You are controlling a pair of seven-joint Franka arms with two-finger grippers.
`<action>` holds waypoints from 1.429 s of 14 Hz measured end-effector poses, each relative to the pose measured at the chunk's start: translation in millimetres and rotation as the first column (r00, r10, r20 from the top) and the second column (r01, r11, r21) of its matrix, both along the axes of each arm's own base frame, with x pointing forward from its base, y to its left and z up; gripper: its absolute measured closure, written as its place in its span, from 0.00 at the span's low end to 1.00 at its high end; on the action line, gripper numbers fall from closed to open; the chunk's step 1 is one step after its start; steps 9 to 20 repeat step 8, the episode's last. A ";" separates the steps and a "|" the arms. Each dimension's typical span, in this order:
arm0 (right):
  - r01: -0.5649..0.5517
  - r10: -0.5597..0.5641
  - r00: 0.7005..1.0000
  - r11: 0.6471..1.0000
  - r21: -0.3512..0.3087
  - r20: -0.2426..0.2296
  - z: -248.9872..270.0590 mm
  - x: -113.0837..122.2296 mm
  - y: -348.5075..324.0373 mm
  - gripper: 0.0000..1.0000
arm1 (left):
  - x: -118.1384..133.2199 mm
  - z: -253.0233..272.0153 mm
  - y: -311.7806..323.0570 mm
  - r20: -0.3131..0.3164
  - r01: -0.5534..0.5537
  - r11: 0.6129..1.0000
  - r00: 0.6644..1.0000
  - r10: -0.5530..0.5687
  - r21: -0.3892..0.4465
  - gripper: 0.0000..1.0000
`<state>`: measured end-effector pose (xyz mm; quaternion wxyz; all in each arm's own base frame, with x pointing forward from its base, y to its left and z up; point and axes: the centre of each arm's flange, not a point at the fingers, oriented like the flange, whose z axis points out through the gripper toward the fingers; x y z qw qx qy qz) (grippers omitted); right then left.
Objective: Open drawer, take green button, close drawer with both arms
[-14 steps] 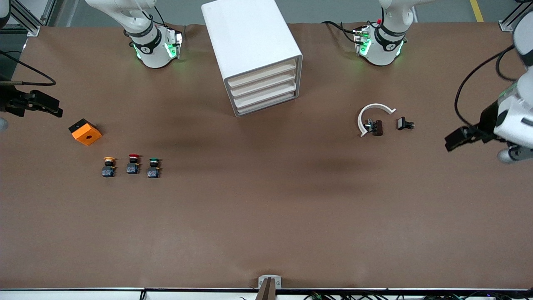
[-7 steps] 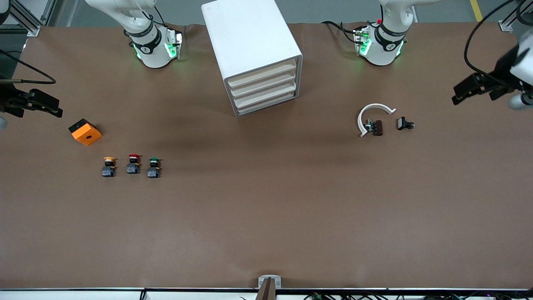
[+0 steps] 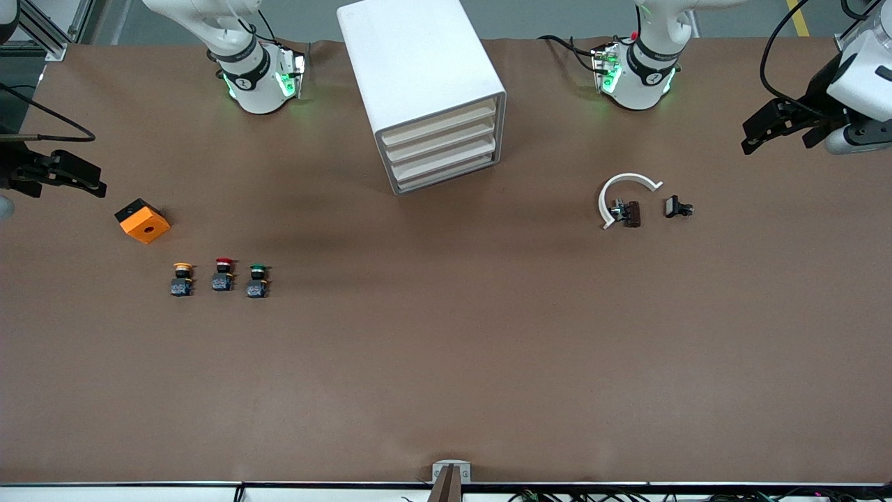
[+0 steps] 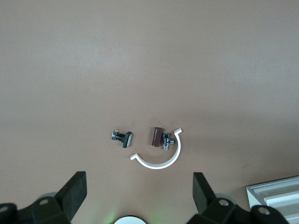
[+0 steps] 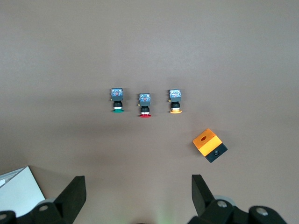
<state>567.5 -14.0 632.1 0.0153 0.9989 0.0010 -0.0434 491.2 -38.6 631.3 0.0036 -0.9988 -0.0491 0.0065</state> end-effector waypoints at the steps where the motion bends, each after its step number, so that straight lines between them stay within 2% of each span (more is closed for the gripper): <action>1: 0.000 0.000 1.000 1.000 0.000 0.000 0.0 0.0 0.0 0.00 | 0.7 -0.1 0.1 0.002 0.005 1.000 1.000 -0.005 0.000 0.00; 8: -0.001 0.001 1.000 1.000 0.000 -0.001 -0.5 0.3 0.4 0.00 | 15.3 4.7 0.5 0.018 0.018 1.000 1.000 -0.018 -0.004 0.00; 20: -0.001 0.001 1.000 1.000 0.000 -0.001 -0.5 0.3 0.4 0.00 | 15.3 4.7 0.5 0.018 0.018 1.000 1.000 -0.018 -0.004 0.00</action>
